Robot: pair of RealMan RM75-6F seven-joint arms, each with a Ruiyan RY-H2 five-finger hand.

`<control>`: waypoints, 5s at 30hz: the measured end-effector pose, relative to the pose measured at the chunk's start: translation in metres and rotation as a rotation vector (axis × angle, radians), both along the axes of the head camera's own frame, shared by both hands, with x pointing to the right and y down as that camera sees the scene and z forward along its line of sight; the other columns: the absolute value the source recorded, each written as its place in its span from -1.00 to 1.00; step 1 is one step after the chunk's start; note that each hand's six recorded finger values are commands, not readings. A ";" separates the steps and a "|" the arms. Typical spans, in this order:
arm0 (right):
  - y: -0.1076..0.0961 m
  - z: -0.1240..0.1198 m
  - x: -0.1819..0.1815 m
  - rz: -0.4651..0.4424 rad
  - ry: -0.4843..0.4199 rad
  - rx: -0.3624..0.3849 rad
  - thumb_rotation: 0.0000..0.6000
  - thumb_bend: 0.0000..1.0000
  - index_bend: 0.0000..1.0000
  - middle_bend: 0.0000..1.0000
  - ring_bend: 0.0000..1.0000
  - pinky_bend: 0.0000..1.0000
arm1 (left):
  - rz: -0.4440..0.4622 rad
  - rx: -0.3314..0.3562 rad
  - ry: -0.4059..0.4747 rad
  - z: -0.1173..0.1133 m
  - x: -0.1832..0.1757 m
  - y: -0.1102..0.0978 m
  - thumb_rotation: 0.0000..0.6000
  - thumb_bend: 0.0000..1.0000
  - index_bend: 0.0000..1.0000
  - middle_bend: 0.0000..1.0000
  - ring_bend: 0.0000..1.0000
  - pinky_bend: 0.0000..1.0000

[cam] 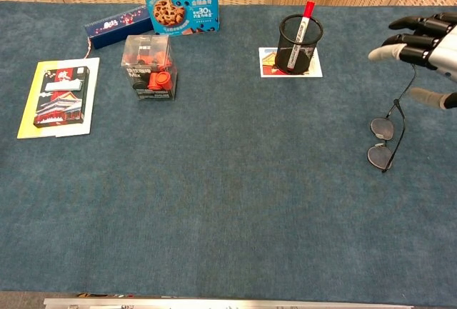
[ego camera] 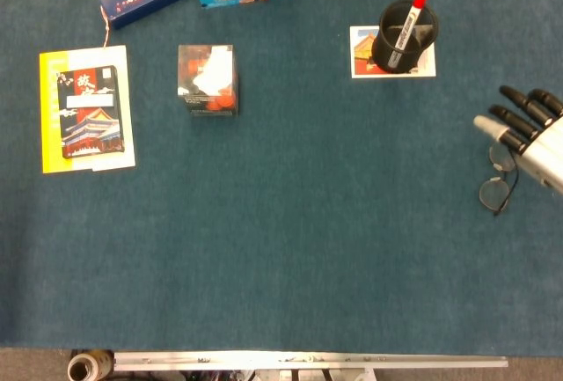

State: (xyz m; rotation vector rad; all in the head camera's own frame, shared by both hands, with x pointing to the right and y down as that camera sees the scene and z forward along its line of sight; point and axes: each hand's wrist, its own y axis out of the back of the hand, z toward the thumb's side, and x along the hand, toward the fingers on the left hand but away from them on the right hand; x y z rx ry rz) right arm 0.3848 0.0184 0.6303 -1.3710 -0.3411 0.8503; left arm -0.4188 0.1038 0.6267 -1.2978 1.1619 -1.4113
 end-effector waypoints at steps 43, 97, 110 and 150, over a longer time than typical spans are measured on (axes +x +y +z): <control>-0.001 0.051 0.013 0.047 0.028 -0.111 1.00 -0.41 -0.52 -0.42 -0.73 -0.42 | -0.002 0.008 0.009 -0.003 0.000 0.001 1.00 0.04 0.03 0.04 0.00 0.25; 0.011 0.086 0.046 0.118 0.094 -0.193 1.00 -0.41 -0.52 -0.41 -0.73 -0.42 | 0.003 0.005 0.006 -0.003 0.001 0.002 1.00 0.04 0.03 0.05 0.01 0.25; 0.014 0.092 0.052 0.132 0.100 -0.210 1.00 -0.41 -0.52 -0.41 -0.73 -0.42 | 0.004 0.003 0.007 -0.003 0.001 0.001 1.00 0.04 0.03 0.05 0.01 0.25; -0.004 0.067 0.004 0.080 -0.069 -0.148 1.00 -0.41 -0.52 -0.41 -0.73 -0.42 | 0.009 -0.002 0.010 -0.003 0.002 0.002 1.00 0.04 0.03 0.05 0.01 0.25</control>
